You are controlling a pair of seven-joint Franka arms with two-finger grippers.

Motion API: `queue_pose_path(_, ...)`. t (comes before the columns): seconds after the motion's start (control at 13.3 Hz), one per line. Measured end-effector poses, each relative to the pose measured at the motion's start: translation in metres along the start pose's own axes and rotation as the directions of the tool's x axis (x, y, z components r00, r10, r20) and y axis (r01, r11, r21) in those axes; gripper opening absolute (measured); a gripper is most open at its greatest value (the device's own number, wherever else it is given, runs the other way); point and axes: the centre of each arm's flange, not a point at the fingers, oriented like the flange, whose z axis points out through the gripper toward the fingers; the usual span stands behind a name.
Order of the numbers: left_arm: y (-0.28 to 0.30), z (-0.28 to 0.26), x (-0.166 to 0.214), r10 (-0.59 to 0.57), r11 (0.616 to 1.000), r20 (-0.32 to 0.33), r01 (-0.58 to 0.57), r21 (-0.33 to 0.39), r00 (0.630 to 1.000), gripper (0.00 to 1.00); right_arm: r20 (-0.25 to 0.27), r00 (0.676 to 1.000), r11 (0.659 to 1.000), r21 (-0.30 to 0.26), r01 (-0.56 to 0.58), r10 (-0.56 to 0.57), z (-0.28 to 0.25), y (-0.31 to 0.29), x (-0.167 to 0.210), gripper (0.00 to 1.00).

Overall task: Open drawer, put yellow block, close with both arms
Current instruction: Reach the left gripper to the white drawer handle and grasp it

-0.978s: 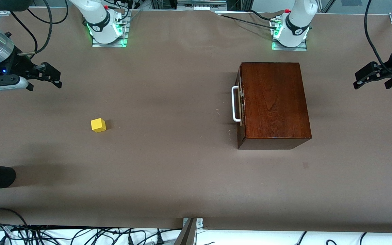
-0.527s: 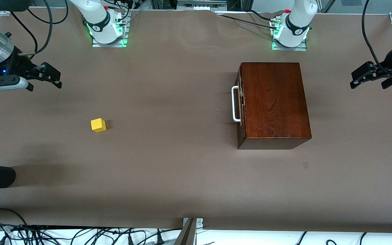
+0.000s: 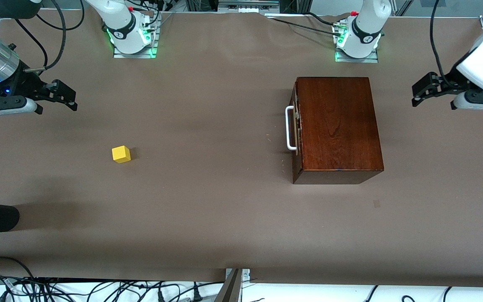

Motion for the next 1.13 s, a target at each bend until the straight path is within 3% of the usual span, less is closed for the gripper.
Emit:
queue_pose_path(0.38,0.071,0.022,0.006,-0.01,1.0,0.028,0.01,0.007,1.0,1.0,0.007,1.0,1.0,0.0,0.0,0.0,0.004,0.0,-0.001,1.0)
queue_pose_path(0.6,0.145,0.046,0.012,-0.033,0.999,-0.001,0.033,-0.003,0.999,1.0,0.015,1.0,1.0,0.0,-0.001,0.001,0.008,0.001,-0.002,1.0)
queue_pose_path(1.13,0.318,0.157,-0.009,-0.051,0.999,0.048,0.051,0.008,0.998,1.0,0.025,1.0,1.0,0.001,-0.002,0.002,0.016,0.001,-0.003,1.0)
